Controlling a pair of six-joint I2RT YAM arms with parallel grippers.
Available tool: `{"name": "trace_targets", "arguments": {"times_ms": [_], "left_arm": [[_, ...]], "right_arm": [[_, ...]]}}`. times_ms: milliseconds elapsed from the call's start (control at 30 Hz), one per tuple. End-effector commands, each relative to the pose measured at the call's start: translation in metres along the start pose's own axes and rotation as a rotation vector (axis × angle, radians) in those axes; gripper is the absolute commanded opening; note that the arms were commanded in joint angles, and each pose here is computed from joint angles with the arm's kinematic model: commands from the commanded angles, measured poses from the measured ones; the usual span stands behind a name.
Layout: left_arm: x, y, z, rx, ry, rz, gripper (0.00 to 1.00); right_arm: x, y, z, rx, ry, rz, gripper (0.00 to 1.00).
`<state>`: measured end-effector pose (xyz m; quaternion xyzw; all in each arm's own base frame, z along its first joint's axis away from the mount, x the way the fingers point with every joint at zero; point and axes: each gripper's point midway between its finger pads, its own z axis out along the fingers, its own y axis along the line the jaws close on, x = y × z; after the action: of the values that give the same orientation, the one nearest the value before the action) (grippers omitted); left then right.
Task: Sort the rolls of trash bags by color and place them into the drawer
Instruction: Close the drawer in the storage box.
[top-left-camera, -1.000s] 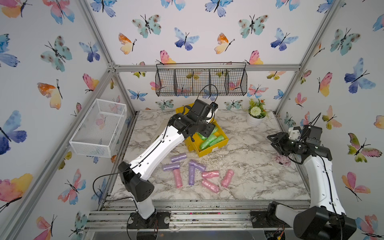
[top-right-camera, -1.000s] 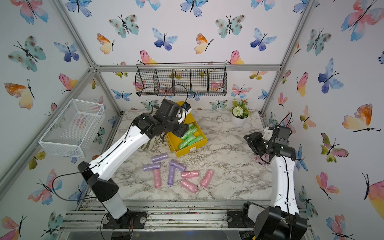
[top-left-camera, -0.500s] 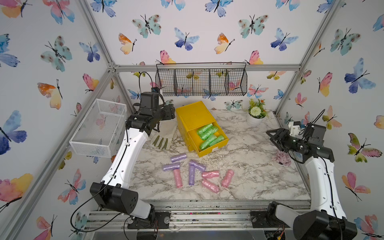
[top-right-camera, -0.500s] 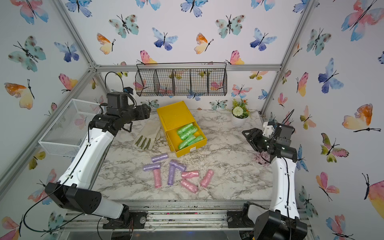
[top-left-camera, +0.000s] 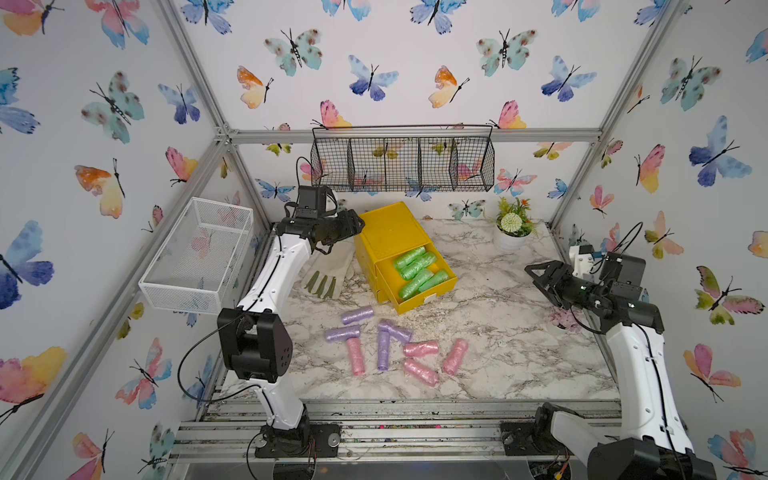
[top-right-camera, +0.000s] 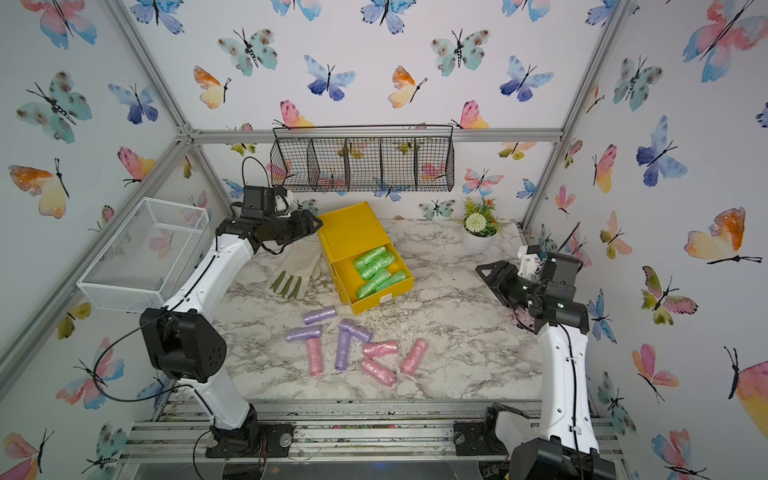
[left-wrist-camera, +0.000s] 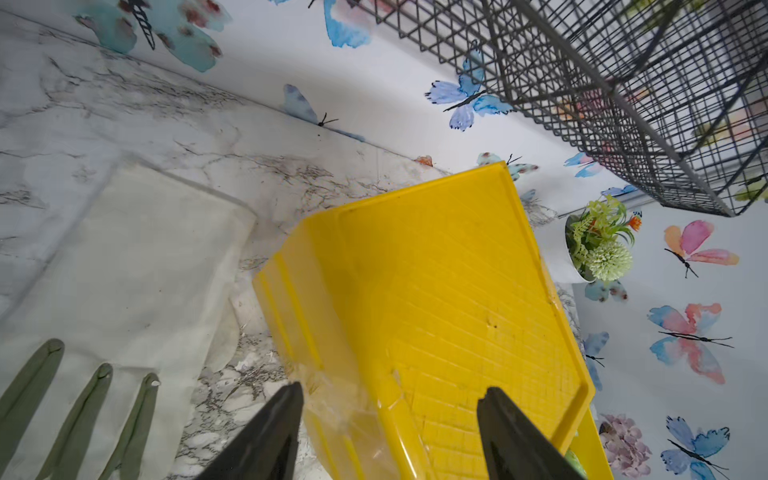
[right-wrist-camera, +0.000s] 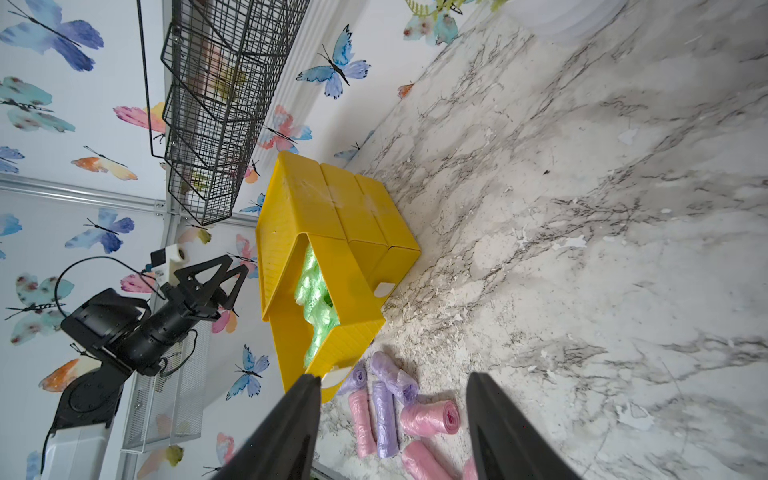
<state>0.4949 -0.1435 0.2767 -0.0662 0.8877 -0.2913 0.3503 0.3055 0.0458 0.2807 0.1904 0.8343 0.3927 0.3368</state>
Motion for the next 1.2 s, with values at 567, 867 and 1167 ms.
{"name": "trace_targets", "arguments": {"times_ms": [567,867,1167], "left_arm": [[0.016,0.012,0.041,-0.006,0.099,-0.036,0.57],[0.029,0.010,0.050,-0.005,0.131,-0.027,0.51],[0.035,0.012,0.050,-0.010,0.138,-0.034,0.49]], "right_arm": [[0.080,0.004,-0.002,-0.080,0.109,-0.112,0.60],[0.109,0.005,0.000,-0.169,0.134,-0.115,0.58],[0.122,0.011,0.005,-0.281,0.127,-0.090,0.55]]}}
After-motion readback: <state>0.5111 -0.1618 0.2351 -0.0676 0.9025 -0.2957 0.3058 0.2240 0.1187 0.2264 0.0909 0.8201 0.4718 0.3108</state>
